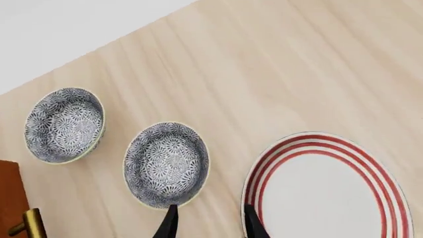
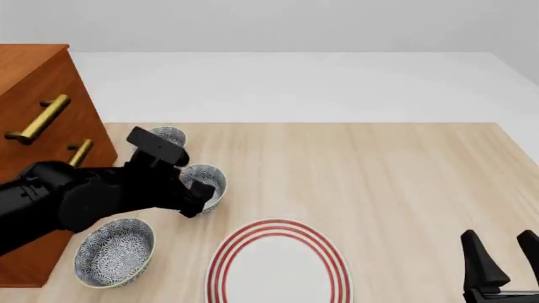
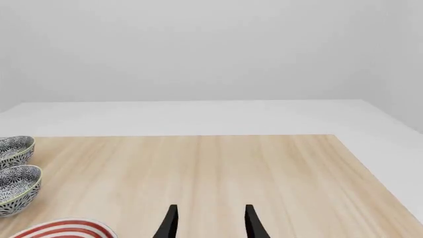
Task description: Pick up the bowl and put it in the middle on the plate.
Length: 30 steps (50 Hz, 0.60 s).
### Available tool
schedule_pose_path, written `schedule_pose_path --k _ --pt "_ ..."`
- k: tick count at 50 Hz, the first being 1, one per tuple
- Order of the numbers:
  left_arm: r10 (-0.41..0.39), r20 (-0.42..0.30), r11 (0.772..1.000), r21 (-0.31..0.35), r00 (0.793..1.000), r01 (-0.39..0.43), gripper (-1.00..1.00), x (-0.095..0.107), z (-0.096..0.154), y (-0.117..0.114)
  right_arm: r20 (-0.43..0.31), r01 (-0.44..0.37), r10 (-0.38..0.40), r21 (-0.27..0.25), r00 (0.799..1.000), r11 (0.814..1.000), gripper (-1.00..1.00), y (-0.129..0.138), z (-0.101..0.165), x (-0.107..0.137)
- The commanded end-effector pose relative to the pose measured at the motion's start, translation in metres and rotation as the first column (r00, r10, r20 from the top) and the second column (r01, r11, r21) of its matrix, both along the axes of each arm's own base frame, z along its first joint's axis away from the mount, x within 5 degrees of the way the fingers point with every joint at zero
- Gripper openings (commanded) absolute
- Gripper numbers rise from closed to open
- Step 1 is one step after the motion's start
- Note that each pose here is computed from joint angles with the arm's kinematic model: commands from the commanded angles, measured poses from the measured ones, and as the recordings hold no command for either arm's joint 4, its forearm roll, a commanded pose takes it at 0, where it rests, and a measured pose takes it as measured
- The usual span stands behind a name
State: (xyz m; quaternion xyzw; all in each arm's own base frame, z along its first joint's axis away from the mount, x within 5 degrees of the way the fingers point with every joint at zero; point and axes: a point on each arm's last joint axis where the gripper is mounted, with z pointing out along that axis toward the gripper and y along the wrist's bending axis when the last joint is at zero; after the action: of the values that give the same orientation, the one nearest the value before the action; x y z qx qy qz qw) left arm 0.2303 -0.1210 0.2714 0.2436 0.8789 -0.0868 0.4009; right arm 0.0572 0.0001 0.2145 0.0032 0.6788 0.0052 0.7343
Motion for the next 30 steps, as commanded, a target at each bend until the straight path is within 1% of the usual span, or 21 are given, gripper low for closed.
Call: schedule_pose_path --k 1,2,3,6,10,11,13,14,15,16,18,19,21,22,23,24,25,26,28,30 --pt "-0.061 -0.060 0.995 0.078 0.996 0.066 1.00 0.007 -0.013 -0.010 0.000 0.000 0.000 0.000 1.000 1.000 1.00 0.000 0.000 0.000" --pt "-0.059 -0.061 0.995 0.077 0.996 0.064 1.00 0.007 -0.013 -0.010 0.001 0.000 0.000 -0.001 1.000 1.000 1.00 0.000 0.000 -0.001" --pt "-0.062 -0.065 0.994 0.091 0.996 0.068 1.00 0.010 -0.015 -0.009 0.002 0.000 0.000 -0.002 1.000 1.000 1.00 0.000 0.000 0.000" --pt "-0.086 -0.059 0.984 0.148 0.995 0.094 1.00 0.016 -0.022 -0.003 0.000 0.000 0.000 0.001 1.000 1.000 1.00 0.000 0.000 0.001" --pt "-0.084 -0.059 0.983 0.157 0.995 0.093 1.00 0.022 -0.024 -0.002 0.000 -0.001 0.001 0.000 1.000 1.000 1.00 0.000 0.000 0.000" --pt "-0.095 -0.049 0.980 0.170 0.994 0.102 1.00 0.023 -0.024 0.000 0.001 -0.001 0.001 -0.001 1.000 1.000 1.00 0.000 0.000 0.000" --pt "-0.144 -0.005 0.968 0.207 0.990 0.142 1.00 0.024 -0.021 0.000 0.002 -0.001 0.001 -0.002 1.000 1.000 1.00 0.000 0.000 0.000" --pt "-0.139 0.011 0.969 0.209 0.990 0.134 1.00 0.027 -0.019 0.003 0.001 -0.001 0.001 -0.001 1.000 1.000 1.00 0.000 0.000 0.000" --pt "-0.135 0.008 0.970 0.206 0.991 0.130 1.00 0.029 -0.019 0.002 0.000 -0.001 0.001 0.000 1.000 1.000 1.00 0.000 0.000 0.000" --pt "-0.149 0.020 0.967 0.214 0.989 0.142 1.00 0.028 -0.019 0.001 -0.001 -0.001 0.001 0.002 1.000 1.000 1.00 0.000 0.000 0.000" --pt "-0.190 0.029 0.954 0.242 0.981 0.177 1.00 0.027 -0.024 -0.002 -0.001 -0.001 0.001 0.001 1.000 1.000 1.00 0.000 0.000 0.000" --pt "-0.190 0.029 0.951 0.252 0.981 0.177 1.00 0.029 -0.027 0.001 0.000 -0.001 0.001 0.001 1.000 1.000 1.00 0.000 0.000 0.000" --pt "-0.214 0.031 0.943 0.268 0.976 0.198 1.00 0.030 -0.030 -0.002 0.001 -0.001 0.001 -0.001 1.000 1.000 1.00 0.000 0.000 0.000" --pt "-0.237 0.025 0.934 0.281 0.971 0.221 1.00 0.029 -0.035 -0.005 0.002 -0.001 0.001 -0.002 1.000 1.000 1.00 0.000 0.000 0.000" --pt "-0.239 0.012 0.931 0.287 0.971 0.226 1.00 0.031 -0.040 -0.005 0.001 -0.001 0.001 -0.001 1.000 1.000 1.00 0.000 0.000 0.000" --pt "-0.256 -0.007 0.923 0.297 0.967 0.246 1.00 0.030 -0.046 -0.009 0.001 -0.001 0.001 0.000 1.000 1.000 1.00 0.000 0.000 0.000" --pt "-0.244 -0.015 0.931 0.275 0.970 0.239 1.00 0.030 -0.045 -0.014 0.000 -0.001 0.001 0.001 1.000 1.000 1.00 0.000 0.000 0.000" --pt "-0.250 -0.008 0.932 0.268 0.968 0.243 1.00 0.030 -0.042 -0.017 -0.001 -0.001 0.001 0.002 1.000 1.000 1.00 0.000 0.000 0.000" --pt "-0.261 -0.012 0.927 0.277 0.965 0.254 1.00 0.030 -0.043 -0.018 0.000 -0.001 0.001 0.001 1.000 1.000 1.00 0.000 0.000 0.000" --pt "-0.283 -0.014 0.916 0.292 0.959 0.275 1.00 0.030 -0.045 -0.020 0.001 -0.001 0.001 -0.001 1.000 1.000 1.00 0.000 0.000 0.000"
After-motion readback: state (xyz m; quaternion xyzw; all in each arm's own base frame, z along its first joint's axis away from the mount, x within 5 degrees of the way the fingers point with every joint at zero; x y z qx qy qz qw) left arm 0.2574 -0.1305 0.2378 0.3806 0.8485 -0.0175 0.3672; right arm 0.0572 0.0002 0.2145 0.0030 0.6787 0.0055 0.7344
